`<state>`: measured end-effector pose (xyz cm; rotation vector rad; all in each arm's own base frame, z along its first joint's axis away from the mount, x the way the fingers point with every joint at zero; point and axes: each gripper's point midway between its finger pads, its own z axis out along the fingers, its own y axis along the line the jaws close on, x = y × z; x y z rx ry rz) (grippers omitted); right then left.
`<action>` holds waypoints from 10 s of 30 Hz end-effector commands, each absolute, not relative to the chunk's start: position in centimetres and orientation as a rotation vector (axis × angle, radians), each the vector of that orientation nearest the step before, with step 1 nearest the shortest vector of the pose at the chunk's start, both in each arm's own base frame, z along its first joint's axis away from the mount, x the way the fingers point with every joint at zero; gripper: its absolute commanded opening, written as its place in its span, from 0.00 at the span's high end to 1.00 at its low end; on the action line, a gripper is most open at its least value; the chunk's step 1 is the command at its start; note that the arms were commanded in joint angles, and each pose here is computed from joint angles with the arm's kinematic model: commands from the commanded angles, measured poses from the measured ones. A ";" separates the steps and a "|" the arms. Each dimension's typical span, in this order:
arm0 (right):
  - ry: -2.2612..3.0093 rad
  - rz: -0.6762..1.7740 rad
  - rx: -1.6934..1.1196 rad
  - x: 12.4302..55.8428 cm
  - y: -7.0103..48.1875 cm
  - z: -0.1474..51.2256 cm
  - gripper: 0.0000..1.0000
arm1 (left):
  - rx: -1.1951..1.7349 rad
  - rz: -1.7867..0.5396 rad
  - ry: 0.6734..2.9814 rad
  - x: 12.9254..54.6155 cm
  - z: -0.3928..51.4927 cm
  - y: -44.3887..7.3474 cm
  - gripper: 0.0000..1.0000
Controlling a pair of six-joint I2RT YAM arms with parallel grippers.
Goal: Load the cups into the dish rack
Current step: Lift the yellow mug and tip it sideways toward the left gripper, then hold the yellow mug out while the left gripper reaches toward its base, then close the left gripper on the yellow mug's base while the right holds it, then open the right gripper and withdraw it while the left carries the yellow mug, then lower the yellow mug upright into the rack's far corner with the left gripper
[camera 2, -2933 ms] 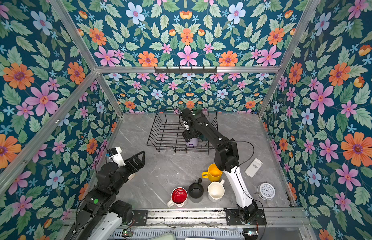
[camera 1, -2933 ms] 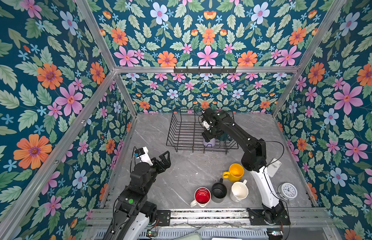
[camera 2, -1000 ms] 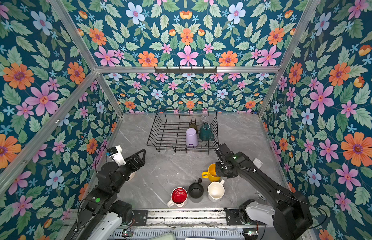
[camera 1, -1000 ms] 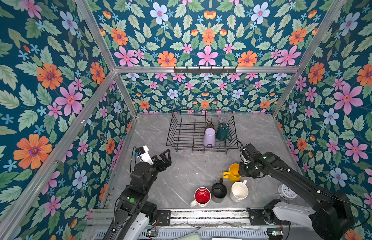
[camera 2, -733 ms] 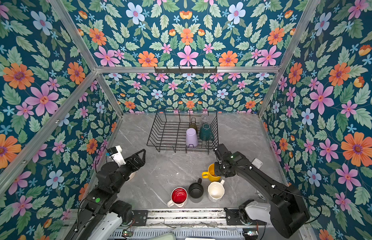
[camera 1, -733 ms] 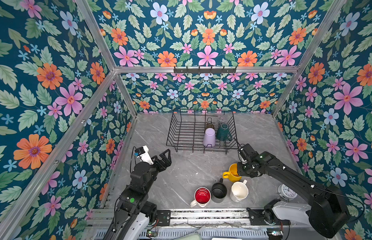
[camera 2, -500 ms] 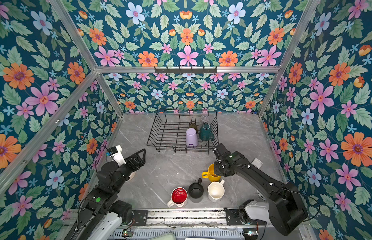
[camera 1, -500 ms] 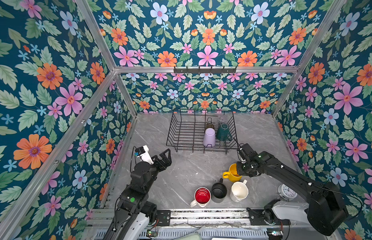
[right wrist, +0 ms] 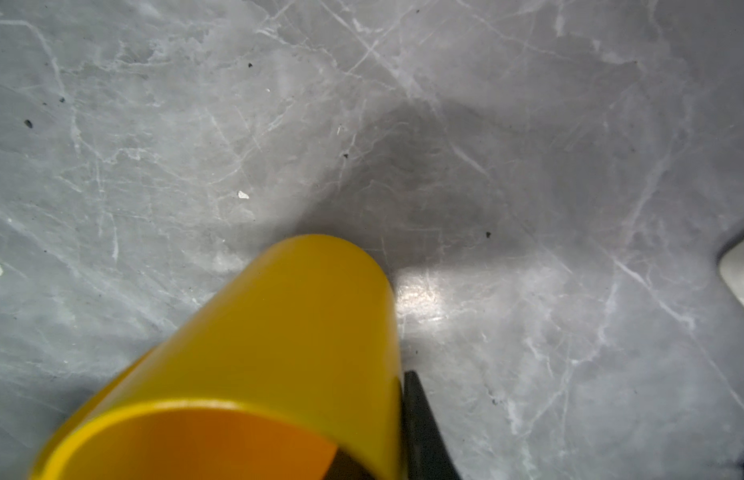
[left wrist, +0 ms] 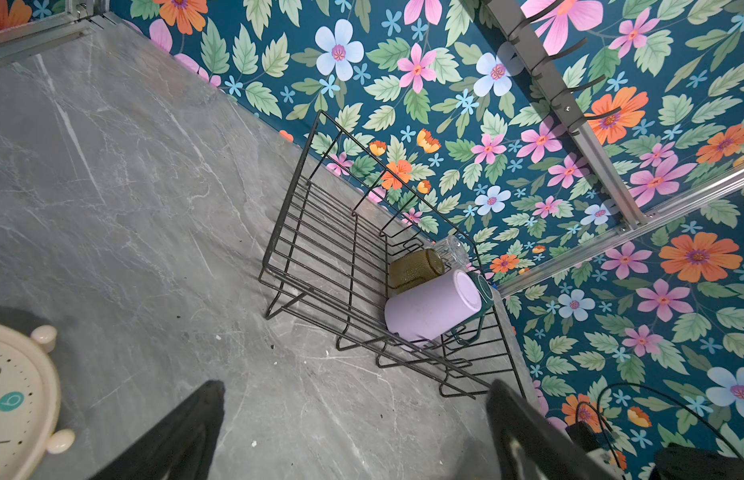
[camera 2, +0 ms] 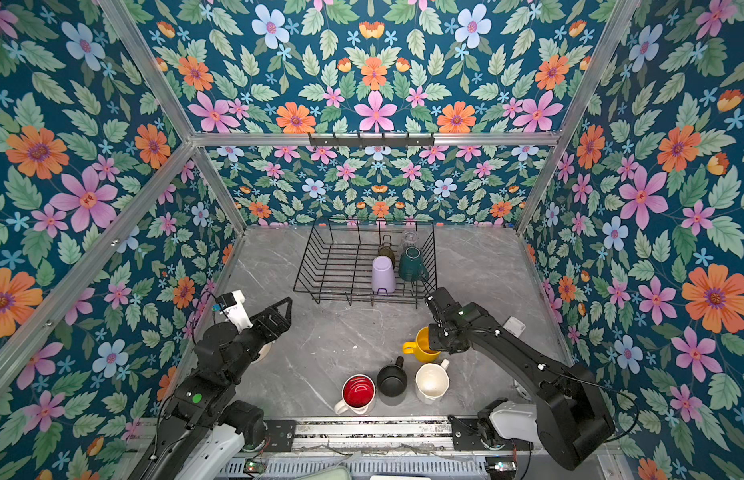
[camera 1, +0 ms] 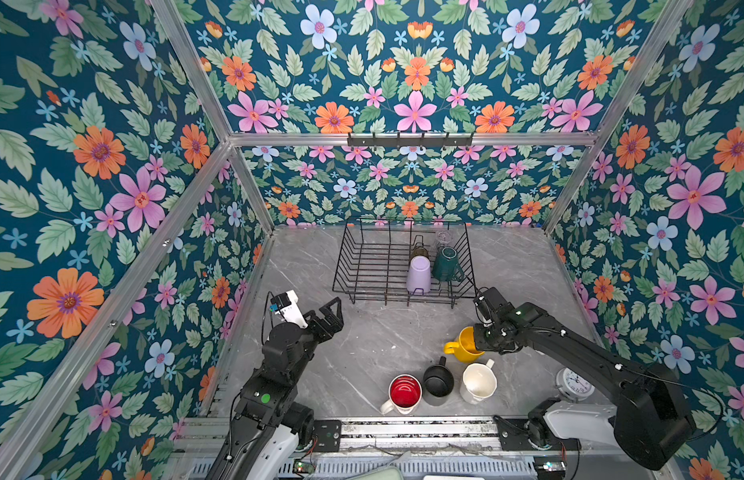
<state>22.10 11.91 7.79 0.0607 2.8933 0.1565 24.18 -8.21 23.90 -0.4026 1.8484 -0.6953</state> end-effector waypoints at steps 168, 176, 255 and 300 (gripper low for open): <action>2.175 2.350 -0.522 18.3 38.5 32.0 1.00 | 0.921 -1.355 1.379 16.1 34.0 -23.1 0.15; 2.154 2.374 -0.527 18.5 38.7 32.5 1.00 | 0.941 -1.368 1.382 15.8 33.8 -23.2 0.11; 2.256 0.881 0.130 25.0 13.8 27.0 0.21 | 0.390 -0.365 2.320 41.3 27.3 -19.6 1.00; 2.335 1.006 0.154 19.6 13.8 24.8 0.22 | 0.281 0.069 2.557 56.5 9.5 -18.2 0.99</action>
